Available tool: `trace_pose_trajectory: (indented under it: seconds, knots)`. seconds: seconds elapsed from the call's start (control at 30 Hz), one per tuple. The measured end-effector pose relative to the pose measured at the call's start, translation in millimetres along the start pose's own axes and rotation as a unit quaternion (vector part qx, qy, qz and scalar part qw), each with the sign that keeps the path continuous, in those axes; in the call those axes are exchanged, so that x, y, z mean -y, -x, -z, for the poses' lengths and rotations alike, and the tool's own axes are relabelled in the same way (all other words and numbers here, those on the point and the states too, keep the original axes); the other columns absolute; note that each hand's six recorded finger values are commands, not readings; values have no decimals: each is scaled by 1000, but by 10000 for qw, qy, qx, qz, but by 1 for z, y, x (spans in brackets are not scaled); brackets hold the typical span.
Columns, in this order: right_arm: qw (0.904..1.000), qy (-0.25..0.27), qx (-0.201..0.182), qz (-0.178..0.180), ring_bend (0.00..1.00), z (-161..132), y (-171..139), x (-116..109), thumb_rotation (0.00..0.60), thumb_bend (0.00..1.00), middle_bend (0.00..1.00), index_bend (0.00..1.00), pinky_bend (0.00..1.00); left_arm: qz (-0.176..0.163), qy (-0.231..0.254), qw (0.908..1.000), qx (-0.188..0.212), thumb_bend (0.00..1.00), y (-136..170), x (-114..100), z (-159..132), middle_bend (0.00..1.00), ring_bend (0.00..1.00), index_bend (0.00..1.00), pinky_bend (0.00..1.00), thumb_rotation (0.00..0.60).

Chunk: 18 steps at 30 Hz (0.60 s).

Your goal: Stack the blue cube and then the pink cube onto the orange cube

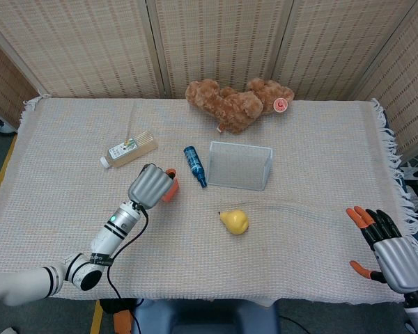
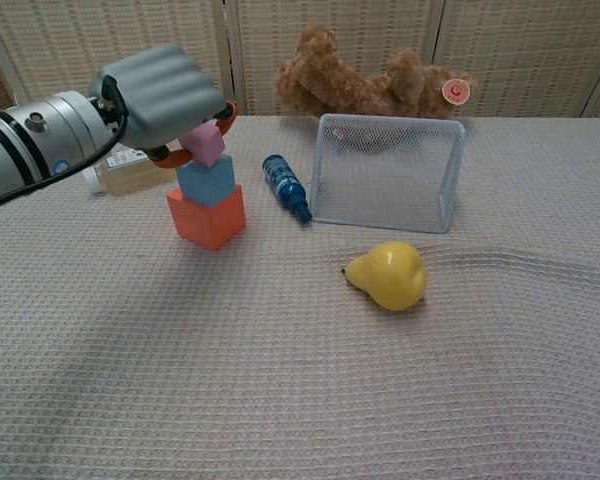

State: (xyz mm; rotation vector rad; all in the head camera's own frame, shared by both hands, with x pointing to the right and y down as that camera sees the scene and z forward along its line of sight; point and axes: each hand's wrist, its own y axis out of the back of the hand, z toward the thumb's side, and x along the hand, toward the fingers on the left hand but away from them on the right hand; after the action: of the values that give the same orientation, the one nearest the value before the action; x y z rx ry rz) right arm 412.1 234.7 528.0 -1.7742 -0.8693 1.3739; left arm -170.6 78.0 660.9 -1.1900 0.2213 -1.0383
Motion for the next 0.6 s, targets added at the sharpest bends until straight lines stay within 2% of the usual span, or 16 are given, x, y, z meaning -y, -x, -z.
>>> trace_pose_trajectory:
  seconds: [0.6]
  knots:
    - [10000, -13, 11, 14, 0, 0, 0, 0, 600, 81, 0, 0, 0, 46, -20, 10000, -24, 326, 0, 5, 3, 1000, 1000, 347, 1000, 600]
